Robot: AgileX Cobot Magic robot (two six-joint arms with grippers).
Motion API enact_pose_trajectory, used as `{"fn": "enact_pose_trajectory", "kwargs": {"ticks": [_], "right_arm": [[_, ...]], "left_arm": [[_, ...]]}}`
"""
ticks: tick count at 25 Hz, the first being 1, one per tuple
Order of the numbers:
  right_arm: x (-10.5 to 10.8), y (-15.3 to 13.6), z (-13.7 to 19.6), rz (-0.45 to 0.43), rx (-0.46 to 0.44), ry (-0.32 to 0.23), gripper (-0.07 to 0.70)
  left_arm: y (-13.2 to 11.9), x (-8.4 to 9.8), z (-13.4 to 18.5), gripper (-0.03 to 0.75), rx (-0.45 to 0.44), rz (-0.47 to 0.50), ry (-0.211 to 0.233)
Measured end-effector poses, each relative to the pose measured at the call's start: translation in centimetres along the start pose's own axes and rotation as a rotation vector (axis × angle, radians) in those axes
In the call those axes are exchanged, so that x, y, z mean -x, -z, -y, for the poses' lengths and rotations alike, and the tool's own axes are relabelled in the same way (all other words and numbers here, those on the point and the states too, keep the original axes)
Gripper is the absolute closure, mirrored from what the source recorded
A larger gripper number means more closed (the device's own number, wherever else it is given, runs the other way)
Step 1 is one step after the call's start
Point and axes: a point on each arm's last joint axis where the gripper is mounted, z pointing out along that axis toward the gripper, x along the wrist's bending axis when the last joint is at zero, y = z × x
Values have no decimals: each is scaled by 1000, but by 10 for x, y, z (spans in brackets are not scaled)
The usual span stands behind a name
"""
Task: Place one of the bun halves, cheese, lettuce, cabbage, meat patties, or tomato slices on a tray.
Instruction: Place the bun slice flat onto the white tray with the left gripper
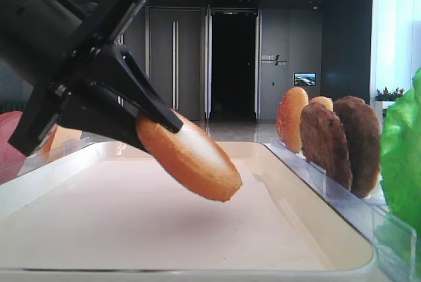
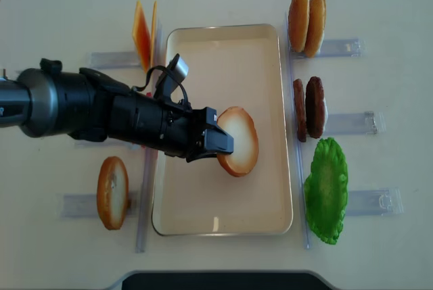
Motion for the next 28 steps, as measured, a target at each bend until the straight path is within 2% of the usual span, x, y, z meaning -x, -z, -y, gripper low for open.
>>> {"fn": "enact_pose_trajectory", "kwargs": {"ticks": [6,14,22,24,28], "right_arm": [[0,0,0,-2,0,1,94],[0,0,0,-2,0,2,94],[0,0,0,-2,0,2,94],[0,0,0,-2,0,2,94],[0,0,0,-4,0,3,94]], "left_arm": [[-3,-4,0,571,-9,-6,-2],[-3,-5,2,386,-24,-20,17],[-3,-7,4,357,-46,-47,63],[1,-7,4,349,-47,-75,57],[16,-1,2,284,-12,-101,40]]}}
